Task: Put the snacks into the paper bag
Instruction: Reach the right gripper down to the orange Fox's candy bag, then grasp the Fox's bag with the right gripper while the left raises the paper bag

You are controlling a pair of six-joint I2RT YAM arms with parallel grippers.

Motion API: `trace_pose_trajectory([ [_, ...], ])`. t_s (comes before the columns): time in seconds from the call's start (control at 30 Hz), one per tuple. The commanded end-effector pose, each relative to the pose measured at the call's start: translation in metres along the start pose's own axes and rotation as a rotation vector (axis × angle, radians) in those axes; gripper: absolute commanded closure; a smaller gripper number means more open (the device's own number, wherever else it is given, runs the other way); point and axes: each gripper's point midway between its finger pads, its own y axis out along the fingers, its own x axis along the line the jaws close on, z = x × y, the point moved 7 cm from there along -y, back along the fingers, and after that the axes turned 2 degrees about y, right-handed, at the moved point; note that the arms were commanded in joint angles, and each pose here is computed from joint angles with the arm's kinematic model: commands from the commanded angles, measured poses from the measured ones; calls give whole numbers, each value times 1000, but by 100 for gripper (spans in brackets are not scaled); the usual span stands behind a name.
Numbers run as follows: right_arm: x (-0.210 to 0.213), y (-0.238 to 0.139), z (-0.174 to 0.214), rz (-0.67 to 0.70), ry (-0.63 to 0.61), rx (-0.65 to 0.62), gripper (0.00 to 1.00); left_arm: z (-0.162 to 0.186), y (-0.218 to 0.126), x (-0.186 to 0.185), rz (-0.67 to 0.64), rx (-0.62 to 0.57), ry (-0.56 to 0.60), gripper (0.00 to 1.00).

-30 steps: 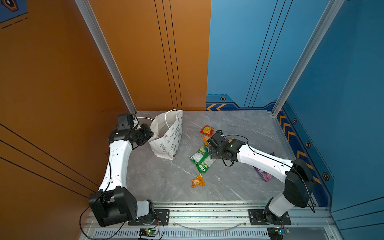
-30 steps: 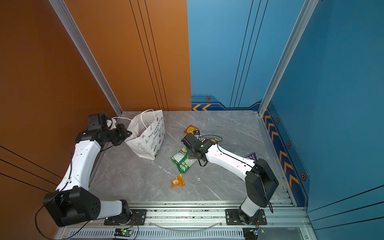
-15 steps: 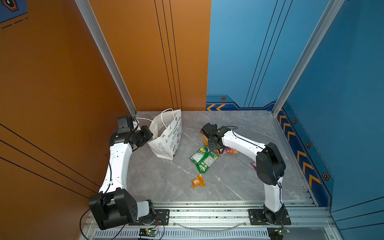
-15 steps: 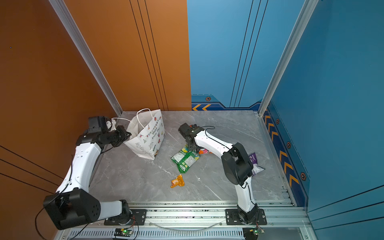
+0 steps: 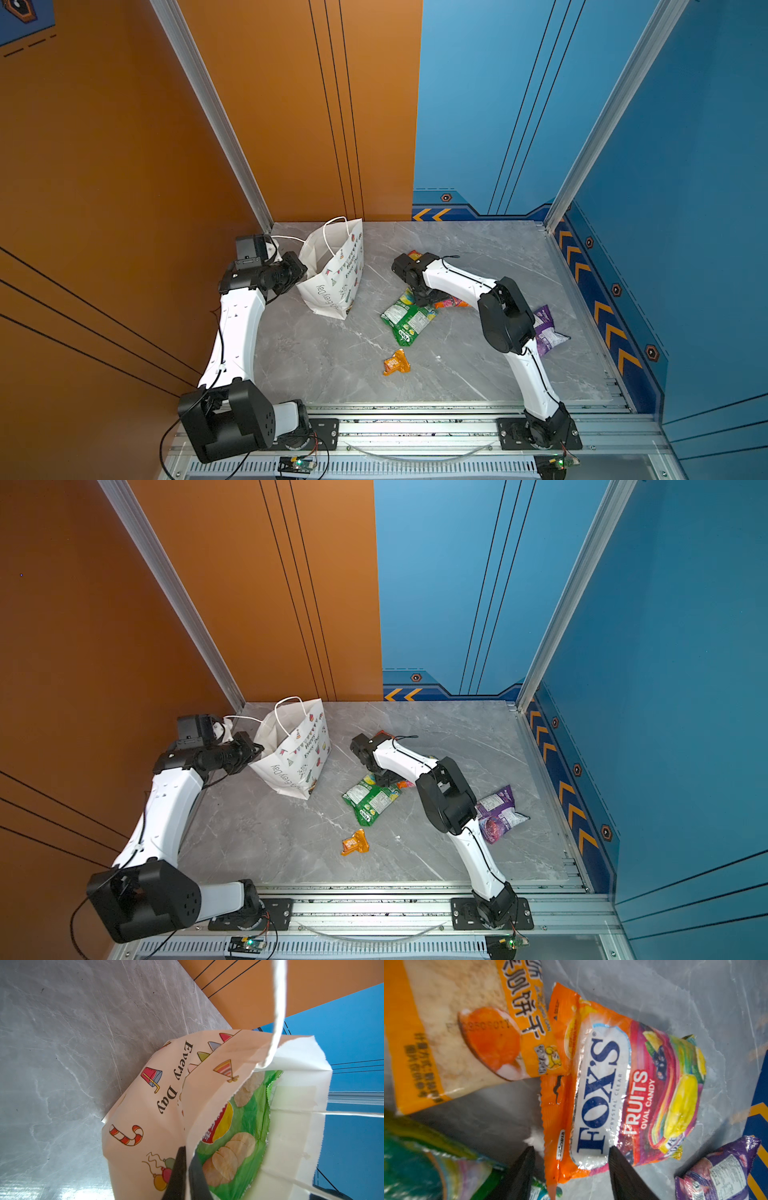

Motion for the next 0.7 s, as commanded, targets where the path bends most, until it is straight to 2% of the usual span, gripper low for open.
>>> trace_pose_trajectory([
  [0.0,-6,6,3,71,-10,28,44,10,4,12,-46,40,-23,100],
  [0.07,-5,12,6,87,-20,41,49,12,5,11,-52,45,-14,100],
  [0.17,-16,24,4,117,-5,72,63,17,9,4,-50,58,5,100],
  [0.43,-30,18,14,170,15,54,97,28,16,-25,-19,92,51,100],
  [0.53,-41,12,20,172,42,33,100,34,17,-36,-12,101,75,100],
  [0.67,-53,-8,25,93,101,-18,100,36,14,-49,-5,105,114,100],
])
